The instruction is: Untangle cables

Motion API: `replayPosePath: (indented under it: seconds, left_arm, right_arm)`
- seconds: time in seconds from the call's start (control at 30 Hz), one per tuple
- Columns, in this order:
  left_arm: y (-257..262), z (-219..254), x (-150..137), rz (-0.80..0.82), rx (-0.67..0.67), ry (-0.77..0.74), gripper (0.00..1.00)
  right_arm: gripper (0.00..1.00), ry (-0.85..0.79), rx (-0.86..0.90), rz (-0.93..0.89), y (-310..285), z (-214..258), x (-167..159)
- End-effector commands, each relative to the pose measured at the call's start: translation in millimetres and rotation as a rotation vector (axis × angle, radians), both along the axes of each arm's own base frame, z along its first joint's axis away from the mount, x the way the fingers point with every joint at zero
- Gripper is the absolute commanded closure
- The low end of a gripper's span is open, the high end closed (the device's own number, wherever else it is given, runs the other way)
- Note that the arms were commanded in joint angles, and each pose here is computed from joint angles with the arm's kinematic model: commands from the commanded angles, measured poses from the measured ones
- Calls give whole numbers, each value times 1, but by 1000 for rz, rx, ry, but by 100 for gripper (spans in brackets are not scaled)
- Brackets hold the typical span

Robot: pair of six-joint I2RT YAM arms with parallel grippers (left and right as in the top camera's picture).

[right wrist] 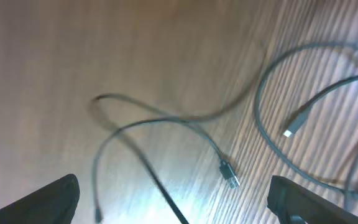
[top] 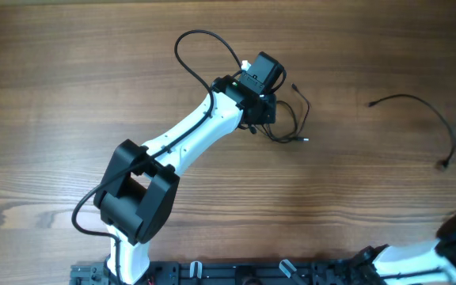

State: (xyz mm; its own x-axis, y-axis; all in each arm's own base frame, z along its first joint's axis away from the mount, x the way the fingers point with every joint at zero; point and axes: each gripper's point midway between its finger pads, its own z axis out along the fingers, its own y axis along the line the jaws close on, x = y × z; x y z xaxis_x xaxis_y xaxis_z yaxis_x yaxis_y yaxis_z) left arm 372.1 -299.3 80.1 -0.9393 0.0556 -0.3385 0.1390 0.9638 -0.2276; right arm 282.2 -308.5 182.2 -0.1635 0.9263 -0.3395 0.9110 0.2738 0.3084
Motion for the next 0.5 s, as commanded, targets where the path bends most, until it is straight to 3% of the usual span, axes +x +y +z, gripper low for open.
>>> replayPosePath:
  seconds: [0.0, 0.2, 0.33, 0.47]
  left_arm:
    - [-6, -3, -3, -19, -13, 18, 96]
    - [-6, -3, -3, -19, -15, 16, 96]
    - [-7, -3, -4, -23, -23, 22, 96]
    - [-8, -3, -3, -23, -24, 20, 96]
  right_arm:
    - [0, -51, -181, -11, 7, 69, -22]
    - [0, -161, -359, 37, 18, 131, -28]
    - [0, -199, -333, 72, 16, 126, -13]
    - [0, -153, -266, 94, 4, 89, 7]
